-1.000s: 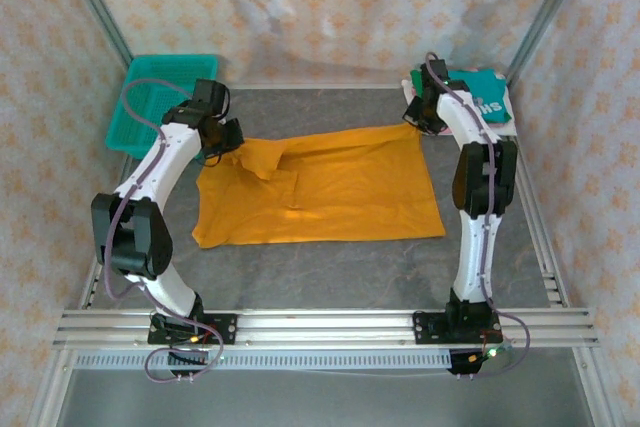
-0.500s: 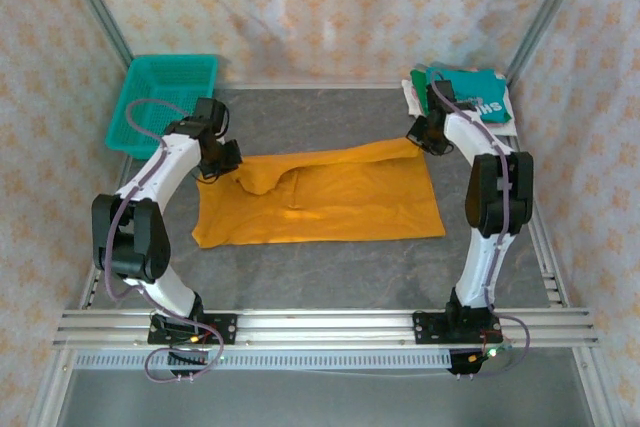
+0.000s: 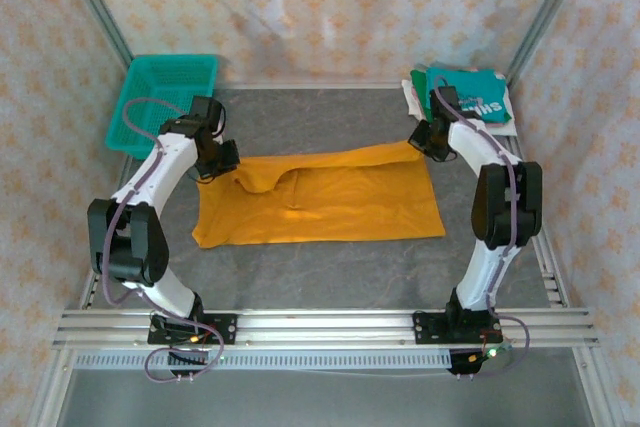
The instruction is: Fold and stack the t-shirts
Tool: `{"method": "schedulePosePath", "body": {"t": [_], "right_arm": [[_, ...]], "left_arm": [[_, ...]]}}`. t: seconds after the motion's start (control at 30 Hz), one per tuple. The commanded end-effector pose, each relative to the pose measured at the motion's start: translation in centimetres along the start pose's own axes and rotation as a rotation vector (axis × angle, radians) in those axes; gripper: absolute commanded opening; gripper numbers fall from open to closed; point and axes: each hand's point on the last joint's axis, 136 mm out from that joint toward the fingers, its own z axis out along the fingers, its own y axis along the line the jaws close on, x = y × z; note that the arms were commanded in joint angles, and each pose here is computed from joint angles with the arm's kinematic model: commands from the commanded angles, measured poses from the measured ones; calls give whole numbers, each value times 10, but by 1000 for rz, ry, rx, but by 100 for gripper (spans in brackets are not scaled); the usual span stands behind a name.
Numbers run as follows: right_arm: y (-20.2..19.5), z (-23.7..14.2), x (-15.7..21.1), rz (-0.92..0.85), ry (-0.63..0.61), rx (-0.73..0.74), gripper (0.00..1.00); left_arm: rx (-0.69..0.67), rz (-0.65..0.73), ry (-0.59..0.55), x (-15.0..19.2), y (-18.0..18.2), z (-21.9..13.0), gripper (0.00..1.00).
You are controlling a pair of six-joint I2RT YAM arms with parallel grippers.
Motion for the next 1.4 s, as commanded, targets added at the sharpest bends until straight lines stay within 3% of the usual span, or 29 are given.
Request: {"method": "schedulePosePath", "body": {"t": [0.0, 0.47, 0.73, 0.97, 1.07, 1.1, 1.17, 1.2, 1.37], "right_arm": [[-8, -13, -8, -6, -55, 25, 0], [-20, -27, -2, 5, -58, 68, 0], [-35, -13, 18, 3, -13, 100, 0], [-51, 2, 36, 12, 30, 141, 0], [-60, 5, 46, 13, 55, 169, 8], [-61, 4, 50, 14, 61, 171, 14], [-66, 0, 55, 13, 71, 187, 20], [-67, -4, 56, 15, 70, 189, 23], [-69, -28, 47, 12, 1, 199, 29]], "left_arm": [[9, 3, 27, 12, 4, -11, 0], [50, -6, 59, 23, -2, -26, 0], [-4, 1, 79, 41, 15, -25, 0], [-17, -6, 147, 62, 24, 1, 0], [-42, -10, 165, 70, 32, 8, 0], [-45, -13, 167, 73, 34, 9, 3], [-41, -16, 172, 77, 34, 8, 25], [-41, -16, 173, 78, 35, 5, 32], [-23, -26, 105, 74, 33, -14, 35]]}}
